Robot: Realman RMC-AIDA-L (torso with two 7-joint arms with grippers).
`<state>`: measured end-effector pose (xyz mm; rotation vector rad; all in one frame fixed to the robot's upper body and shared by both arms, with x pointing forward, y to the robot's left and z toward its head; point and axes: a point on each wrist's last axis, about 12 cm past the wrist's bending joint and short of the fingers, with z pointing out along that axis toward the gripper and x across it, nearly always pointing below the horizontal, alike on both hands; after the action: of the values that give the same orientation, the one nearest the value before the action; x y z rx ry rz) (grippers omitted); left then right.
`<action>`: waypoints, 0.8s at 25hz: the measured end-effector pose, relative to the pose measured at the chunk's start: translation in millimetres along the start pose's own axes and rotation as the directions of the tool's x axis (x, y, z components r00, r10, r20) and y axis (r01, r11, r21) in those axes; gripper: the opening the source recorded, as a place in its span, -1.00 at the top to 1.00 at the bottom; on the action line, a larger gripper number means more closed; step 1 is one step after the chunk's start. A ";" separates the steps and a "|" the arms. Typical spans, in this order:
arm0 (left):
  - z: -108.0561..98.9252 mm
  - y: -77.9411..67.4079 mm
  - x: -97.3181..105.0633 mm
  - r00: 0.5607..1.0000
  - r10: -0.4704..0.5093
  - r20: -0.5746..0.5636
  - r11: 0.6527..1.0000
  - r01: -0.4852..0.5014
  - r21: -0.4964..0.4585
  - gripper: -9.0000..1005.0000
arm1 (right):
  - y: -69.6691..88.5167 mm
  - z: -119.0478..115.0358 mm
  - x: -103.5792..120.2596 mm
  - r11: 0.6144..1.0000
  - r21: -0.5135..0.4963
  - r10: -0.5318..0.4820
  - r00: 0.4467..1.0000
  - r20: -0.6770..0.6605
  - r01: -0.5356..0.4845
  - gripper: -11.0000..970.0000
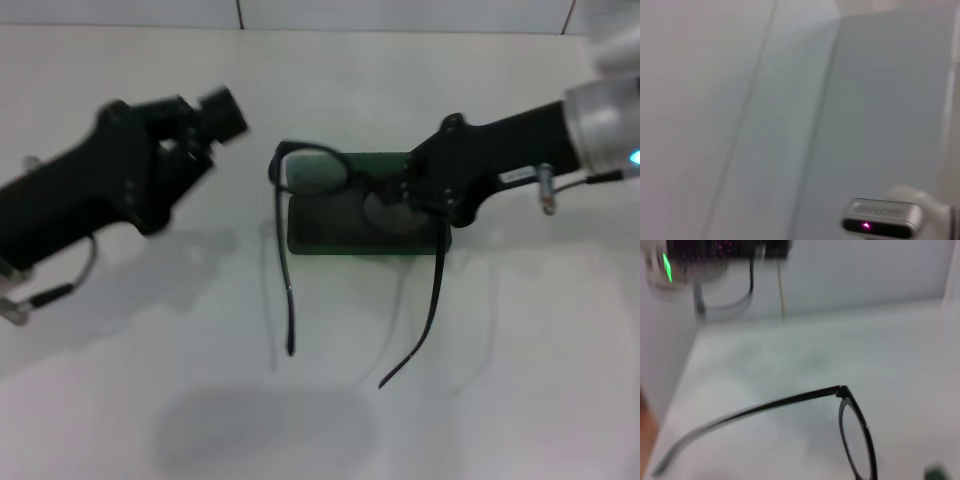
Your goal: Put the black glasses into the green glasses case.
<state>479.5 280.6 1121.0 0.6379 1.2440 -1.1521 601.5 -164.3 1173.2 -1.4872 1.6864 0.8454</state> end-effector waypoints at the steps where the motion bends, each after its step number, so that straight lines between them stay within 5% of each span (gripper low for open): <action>1: 3.8 -2.7 3.1 1.000 -0.002 0.004 0.999 0.002 0.035 0.62 | 1.9 -3.9 3.8 1.000 0.006 0.003 0.999 0.034 -0.003 0.92; 4: 17.4 -8.5 10.8 1.000 -0.006 0.018 0.990 0.003 0.142 0.81 | 10.6 -16.9 18.6 0.999 0.028 0.017 0.979 0.204 -0.024 0.92; 10: 54.2 -4.2 24.7 0.999 -0.053 0.000 0.964 0.051 0.261 0.84 | 15.3 -17.7 24.2 0.999 0.007 0.035 0.966 0.257 -0.038 0.92; 20: 69.3 0.5 38.1 0.997 -0.075 -0.032 0.966 0.080 0.248 0.85 | 23.3 -15.4 22.3 0.998 -0.051 0.047 0.943 0.331 -0.031 0.91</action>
<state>503.7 207.4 1103.2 0.7965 1.1611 -1.3835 575.3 -186.2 1162.6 -1.2600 1.4566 1.0953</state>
